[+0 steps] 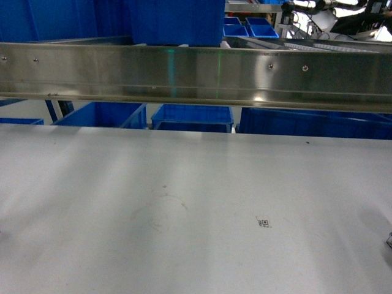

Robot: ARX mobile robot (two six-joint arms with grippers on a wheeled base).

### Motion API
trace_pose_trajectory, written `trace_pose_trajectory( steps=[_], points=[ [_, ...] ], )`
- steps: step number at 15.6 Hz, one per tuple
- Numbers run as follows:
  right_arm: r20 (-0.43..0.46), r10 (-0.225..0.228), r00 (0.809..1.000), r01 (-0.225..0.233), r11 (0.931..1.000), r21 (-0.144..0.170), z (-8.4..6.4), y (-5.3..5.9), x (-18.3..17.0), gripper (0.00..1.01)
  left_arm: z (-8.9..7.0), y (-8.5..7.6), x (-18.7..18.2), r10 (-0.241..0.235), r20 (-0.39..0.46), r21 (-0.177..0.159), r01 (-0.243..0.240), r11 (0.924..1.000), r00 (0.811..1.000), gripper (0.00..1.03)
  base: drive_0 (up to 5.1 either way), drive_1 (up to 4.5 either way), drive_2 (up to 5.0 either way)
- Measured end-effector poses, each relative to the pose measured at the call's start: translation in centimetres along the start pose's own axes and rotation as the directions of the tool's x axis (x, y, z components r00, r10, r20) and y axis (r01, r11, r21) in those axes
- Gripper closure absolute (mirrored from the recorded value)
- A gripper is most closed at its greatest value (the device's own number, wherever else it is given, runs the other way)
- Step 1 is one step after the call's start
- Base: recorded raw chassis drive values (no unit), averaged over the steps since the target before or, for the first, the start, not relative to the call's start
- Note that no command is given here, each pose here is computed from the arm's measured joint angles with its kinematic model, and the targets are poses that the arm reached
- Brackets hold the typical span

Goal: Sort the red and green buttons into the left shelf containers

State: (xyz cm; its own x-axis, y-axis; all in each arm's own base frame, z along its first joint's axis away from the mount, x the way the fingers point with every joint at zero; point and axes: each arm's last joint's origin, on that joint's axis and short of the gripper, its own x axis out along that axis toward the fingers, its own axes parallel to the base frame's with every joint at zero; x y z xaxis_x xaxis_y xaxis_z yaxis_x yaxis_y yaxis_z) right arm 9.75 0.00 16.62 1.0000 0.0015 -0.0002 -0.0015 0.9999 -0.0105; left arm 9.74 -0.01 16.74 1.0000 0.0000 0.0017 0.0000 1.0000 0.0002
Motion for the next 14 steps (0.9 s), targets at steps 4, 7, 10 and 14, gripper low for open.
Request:
trace_pose_trajectory(
  steps=[4,7,10,14],
  points=[
    [0.000,0.000,1.000,0.000,1.0000,0.000,0.00,0.00,0.00,0.03,0.00,0.00,0.00,0.000,0.000,0.000,0.000,1.0000,1.000,0.05,0.1,4.09,-4.0],
    [0.000,0.000,1.000,0.000,1.0000,0.000,0.00,0.00,0.00,0.03,0.00,0.00,0.00,0.000,0.000,0.000,0.000,1.0000,1.000,0.05,0.1,4.09,-4.0],
    [0.000,0.000,1.000,0.000,1.0000,0.000,0.00,0.00,0.00,0.03,0.00,0.00,0.00,0.000,0.000,0.000,0.000,1.0000,1.000,0.05,0.1,4.09,-4.0],
    [0.000,0.000,1.000,0.000,1.0000,0.000,0.00,0.00,0.00,0.03,0.00,0.00,0.00,0.000,0.000,0.000,0.000,1.0000,1.000,0.05,0.1,4.09,-4.0]
  ],
)
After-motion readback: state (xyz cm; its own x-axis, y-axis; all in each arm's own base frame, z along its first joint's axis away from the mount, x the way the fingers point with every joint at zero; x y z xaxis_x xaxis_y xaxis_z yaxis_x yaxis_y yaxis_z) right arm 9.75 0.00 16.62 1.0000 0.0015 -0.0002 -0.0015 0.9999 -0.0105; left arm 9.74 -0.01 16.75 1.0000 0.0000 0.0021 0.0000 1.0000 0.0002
